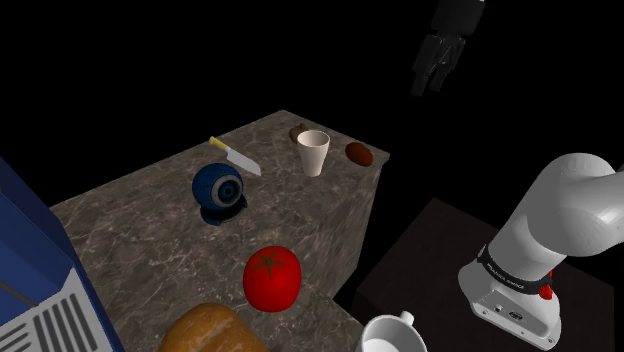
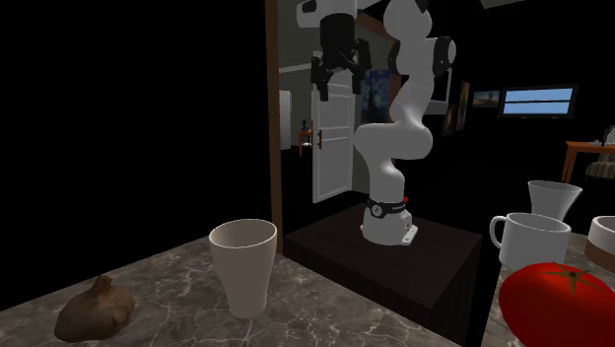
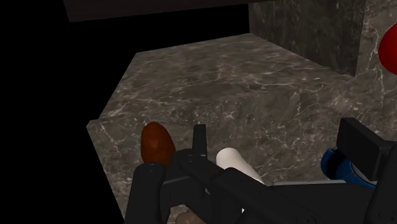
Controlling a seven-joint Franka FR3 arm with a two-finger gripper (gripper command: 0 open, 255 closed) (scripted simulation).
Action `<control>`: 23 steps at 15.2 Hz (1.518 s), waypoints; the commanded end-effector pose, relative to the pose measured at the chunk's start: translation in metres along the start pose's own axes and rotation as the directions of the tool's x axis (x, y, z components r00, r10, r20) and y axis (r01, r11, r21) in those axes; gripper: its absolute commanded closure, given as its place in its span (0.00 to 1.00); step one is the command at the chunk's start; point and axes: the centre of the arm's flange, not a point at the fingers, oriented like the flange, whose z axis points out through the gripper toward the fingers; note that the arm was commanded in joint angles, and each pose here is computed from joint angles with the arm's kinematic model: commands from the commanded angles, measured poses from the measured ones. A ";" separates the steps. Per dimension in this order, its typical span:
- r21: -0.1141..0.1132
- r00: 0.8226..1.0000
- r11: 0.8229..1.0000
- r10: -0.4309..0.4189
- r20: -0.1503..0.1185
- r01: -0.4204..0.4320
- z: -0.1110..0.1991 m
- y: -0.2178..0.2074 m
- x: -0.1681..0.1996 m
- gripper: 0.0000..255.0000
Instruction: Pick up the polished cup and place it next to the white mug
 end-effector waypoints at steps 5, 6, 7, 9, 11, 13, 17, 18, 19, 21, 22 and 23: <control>0.001 1.000 1.000 0.012 -0.005 -0.012 0.034 0.004 0.039 0.00; 0.001 1.000 1.000 0.015 -0.006 -0.015 0.043 0.005 0.049 0.00; 0.002 1.000 1.000 0.018 -0.008 -0.018 0.051 0.006 0.059 0.00; 0.002 1.000 1.000 0.024 -0.010 -0.024 0.068 0.008 0.079 0.00; 0.003 0.999 1.000 0.030 -0.013 -0.030 0.085 0.010 0.098 0.00; 0.004 0.999 0.999 0.036 -0.015 -0.036 0.102 0.012 0.118 0.00; 0.005 0.999 0.999 0.048 -0.020 -0.048 0.136 0.017 0.158 0.00; 0.005 0.998 0.999 0.051 -0.022 -0.051 0.144 0.018 0.168 0.00; 0.006 0.998 0.999 0.054 -0.023 -0.053 0.153 0.019 0.178 0.00; 0.006 0.998 0.998 0.060 -0.025 -0.059 0.169 0.022 0.198 0.00; 0.007 0.998 0.998 0.063 -0.027 -0.062 0.178 0.024 0.207 0.00; 0.007 0.997 0.998 0.065 -0.028 -0.065 0.186 0.025 0.217 0.00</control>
